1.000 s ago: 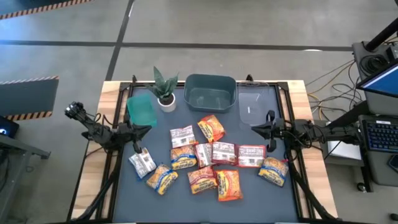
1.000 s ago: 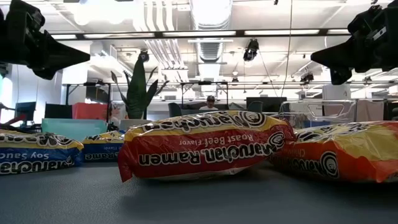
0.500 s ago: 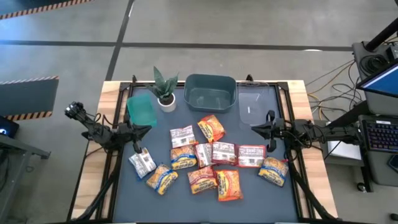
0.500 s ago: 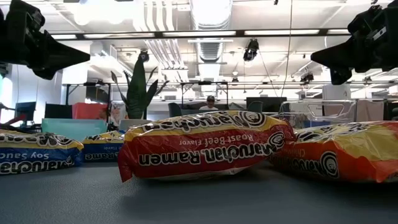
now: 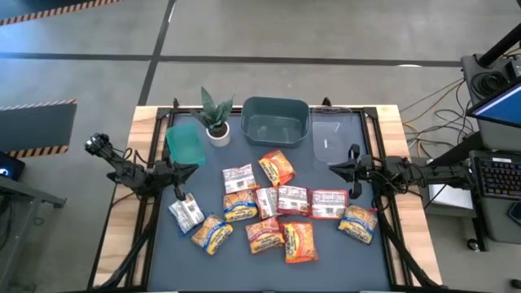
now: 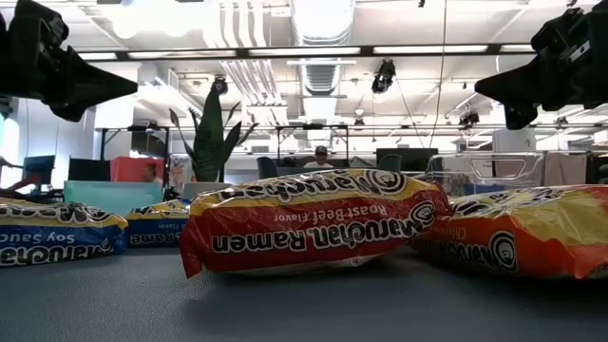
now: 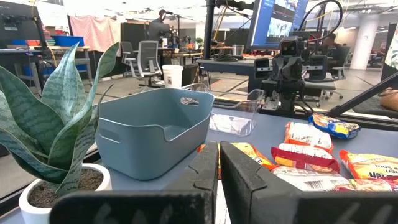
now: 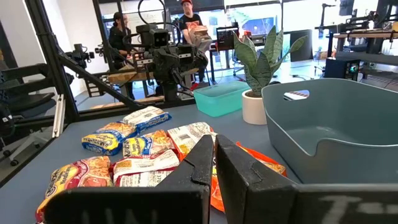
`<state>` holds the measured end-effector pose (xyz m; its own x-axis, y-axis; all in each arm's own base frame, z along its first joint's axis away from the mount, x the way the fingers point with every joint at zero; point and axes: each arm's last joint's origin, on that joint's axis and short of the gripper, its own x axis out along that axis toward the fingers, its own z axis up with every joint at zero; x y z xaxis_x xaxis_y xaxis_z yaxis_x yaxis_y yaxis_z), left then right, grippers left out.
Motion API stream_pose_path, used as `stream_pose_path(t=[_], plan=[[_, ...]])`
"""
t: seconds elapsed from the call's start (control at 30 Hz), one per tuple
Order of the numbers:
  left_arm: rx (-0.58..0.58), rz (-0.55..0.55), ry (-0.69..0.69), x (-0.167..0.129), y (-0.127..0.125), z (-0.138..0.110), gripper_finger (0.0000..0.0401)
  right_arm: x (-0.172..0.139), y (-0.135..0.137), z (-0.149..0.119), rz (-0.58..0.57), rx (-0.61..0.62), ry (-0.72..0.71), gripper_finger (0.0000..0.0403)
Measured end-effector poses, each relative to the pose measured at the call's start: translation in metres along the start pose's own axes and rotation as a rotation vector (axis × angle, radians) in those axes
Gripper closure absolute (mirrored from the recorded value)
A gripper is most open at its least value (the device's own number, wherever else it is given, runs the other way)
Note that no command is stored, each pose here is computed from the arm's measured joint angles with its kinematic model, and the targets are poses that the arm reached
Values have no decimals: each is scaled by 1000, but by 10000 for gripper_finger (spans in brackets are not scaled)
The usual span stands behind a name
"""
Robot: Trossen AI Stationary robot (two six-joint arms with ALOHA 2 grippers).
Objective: Sort Maruchan noodles
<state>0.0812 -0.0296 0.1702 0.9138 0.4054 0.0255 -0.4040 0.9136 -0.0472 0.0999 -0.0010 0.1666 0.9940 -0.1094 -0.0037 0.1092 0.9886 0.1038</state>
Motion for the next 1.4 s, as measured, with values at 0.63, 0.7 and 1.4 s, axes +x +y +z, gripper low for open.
stream_pose_path(t=[0.63, 0.7, 1.4], plan=[[0, 0, 0, 0, 0, 0, 401, 0, 0, 0, 0, 0, 0, 394], [0, 0, 0, 0, 0, 0, 401, 0, 0, 0, 0, 0, 0, 394], [36, 0, 0, 0, 0, 0, 401, 0, 0, 0, 0, 0, -3, 394]])
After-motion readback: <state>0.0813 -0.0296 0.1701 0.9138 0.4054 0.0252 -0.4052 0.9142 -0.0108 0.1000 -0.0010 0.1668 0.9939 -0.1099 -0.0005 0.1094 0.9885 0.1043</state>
